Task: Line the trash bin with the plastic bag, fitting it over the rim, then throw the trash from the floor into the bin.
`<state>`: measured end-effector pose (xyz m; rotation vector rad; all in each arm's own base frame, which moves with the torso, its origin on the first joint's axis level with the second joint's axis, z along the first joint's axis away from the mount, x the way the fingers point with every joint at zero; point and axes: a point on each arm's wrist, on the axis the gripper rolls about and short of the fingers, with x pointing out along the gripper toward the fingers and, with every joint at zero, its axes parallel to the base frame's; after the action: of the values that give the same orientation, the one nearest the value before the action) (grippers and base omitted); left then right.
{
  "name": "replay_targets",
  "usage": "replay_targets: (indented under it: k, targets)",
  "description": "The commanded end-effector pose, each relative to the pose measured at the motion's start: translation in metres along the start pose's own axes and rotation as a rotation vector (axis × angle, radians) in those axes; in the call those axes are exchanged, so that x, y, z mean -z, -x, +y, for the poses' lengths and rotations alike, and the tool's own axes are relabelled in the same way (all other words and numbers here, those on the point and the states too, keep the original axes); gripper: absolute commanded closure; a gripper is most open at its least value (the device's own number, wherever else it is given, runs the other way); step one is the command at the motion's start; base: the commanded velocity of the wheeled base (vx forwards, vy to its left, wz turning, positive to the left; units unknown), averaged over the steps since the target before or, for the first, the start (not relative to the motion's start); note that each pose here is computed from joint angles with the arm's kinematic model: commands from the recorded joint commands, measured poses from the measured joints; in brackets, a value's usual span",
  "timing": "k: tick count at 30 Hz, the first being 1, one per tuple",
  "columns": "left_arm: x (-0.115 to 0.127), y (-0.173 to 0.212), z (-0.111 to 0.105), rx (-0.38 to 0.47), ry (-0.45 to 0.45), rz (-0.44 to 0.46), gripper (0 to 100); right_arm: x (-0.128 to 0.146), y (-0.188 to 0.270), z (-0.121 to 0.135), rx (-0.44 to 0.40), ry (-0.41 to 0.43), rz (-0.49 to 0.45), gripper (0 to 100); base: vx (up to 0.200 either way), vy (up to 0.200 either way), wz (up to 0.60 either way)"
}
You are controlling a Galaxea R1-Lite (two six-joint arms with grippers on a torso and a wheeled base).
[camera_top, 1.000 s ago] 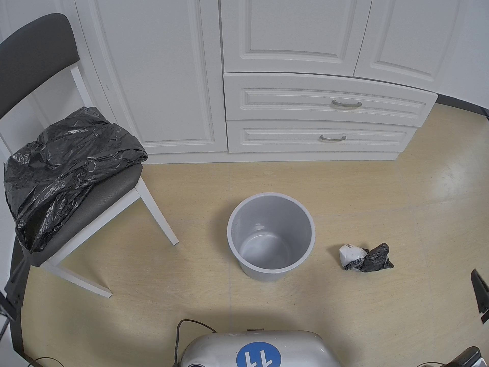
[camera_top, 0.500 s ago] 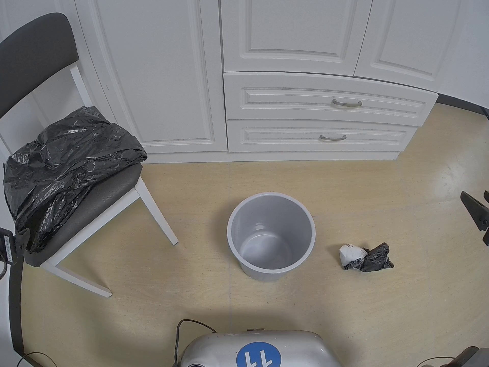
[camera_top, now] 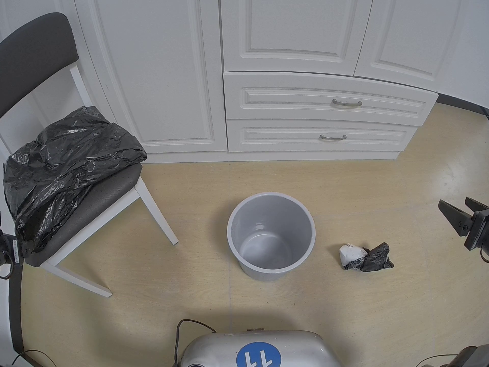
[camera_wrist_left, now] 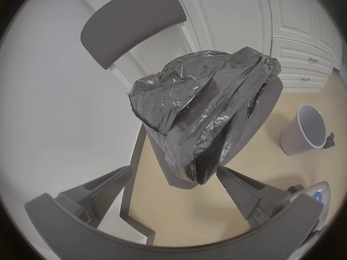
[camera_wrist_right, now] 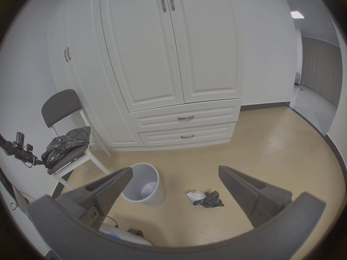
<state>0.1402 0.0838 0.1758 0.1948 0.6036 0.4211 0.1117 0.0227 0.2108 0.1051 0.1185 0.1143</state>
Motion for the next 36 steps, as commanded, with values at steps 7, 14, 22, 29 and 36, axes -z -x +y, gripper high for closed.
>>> replay_targets:
  k: [7, 14, 22, 29, 36]
  targets:
    - [0.005, -0.031, 0.0, -0.019, 0.012, 0.003, 0, -0.001, -0.001, 0.001, -0.007, -0.005, -0.011, 0, 0.0, 0.0, 0.0]
    - [0.003, -0.033, 0.001, -0.021, 0.018, -0.007, 0, -0.001, 0.0, 0.003, -0.031, -0.004, -0.014, 0, 0.0, 0.0, 0.0]
    - [-0.002, -0.037, 0.003, -0.032, 0.066, -0.041, 0, 0.003, 0.002, 0.007, -0.071, -0.003, -0.028, 0, 0.0, 0.0, 0.0]
    - [-0.004, -0.037, 0.008, -0.062, 0.093, -0.077, 0, 0.005, 0.003, 0.009, -0.096, -0.002, -0.043, 0, 0.0, 0.0, 0.0]
    - [-0.004, -0.04, 0.008, -0.056, 0.095, -0.069, 0, 0.009, 0.003, 0.011, -0.116, 0.002, -0.03, 0, 0.0, 0.0, 0.0]
